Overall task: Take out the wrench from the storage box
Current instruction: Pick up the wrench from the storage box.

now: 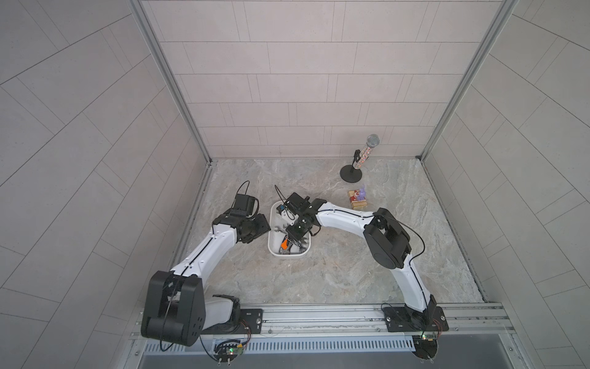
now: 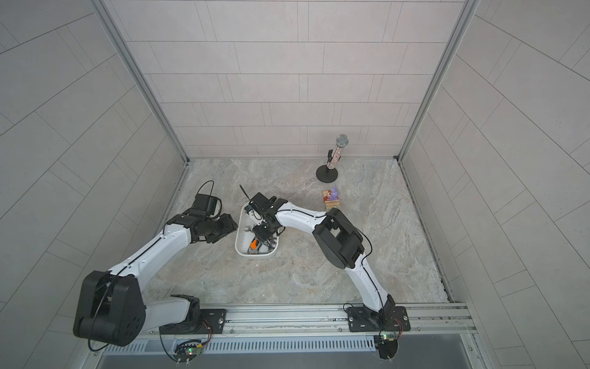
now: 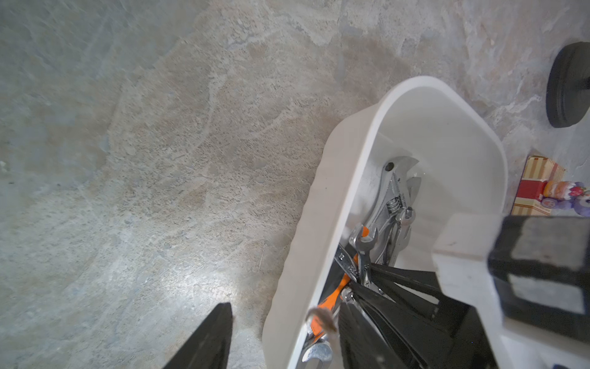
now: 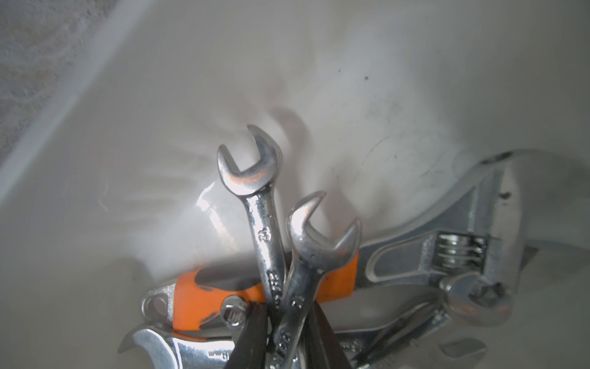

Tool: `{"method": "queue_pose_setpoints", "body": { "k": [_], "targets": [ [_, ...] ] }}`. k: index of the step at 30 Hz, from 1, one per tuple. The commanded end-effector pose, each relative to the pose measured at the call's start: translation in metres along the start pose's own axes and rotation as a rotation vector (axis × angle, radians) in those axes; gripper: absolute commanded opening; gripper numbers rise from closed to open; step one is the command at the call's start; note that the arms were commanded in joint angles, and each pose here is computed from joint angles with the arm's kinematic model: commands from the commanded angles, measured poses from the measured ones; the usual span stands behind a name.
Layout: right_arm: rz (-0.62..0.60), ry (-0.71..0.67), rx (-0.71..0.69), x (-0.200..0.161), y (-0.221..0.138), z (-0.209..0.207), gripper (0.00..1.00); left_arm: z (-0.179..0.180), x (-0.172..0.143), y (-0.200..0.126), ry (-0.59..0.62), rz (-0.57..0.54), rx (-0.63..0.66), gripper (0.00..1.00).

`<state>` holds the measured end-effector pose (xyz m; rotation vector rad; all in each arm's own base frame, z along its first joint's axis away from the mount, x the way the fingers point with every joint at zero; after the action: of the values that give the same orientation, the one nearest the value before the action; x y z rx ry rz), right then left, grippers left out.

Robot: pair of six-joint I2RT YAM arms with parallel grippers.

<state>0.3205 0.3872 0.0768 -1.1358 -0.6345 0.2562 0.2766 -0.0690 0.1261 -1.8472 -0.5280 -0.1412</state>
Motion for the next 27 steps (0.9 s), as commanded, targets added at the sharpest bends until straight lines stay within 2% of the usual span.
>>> {"method": "queue_pose_setpoints", "body": {
  "k": [1,11,19,27],
  "targets": [
    [0.044,0.020,-0.037,-0.008,0.005,-0.011,0.21,-0.003,0.009,-0.005,0.000,-0.020,-0.008,0.60],
    [0.008,0.065,-0.004,0.002,-0.004,-0.010,0.06,-0.002,0.010,-0.007,-0.003,-0.029,-0.005,0.60],
    [-0.008,0.109,0.022,0.010,-0.010,-0.007,0.00,-0.003,0.009,-0.007,-0.004,-0.032,-0.013,0.60],
    [-0.031,0.144,0.041,0.019,-0.015,-0.007,0.00,-0.004,0.009,-0.008,-0.010,-0.035,-0.021,0.60]
  ]
}}
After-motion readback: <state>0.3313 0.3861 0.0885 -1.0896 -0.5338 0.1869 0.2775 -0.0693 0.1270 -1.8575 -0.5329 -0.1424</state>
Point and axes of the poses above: each gripper's point midway between its finger pads, its own y axis out along the fingers, its own z axis along the line the jaws close on, x = y × z, the point moved 4 cm from there along -y, back along the fingers, and after that the axes turned 12 degrees about y, right-handed, at the moved point
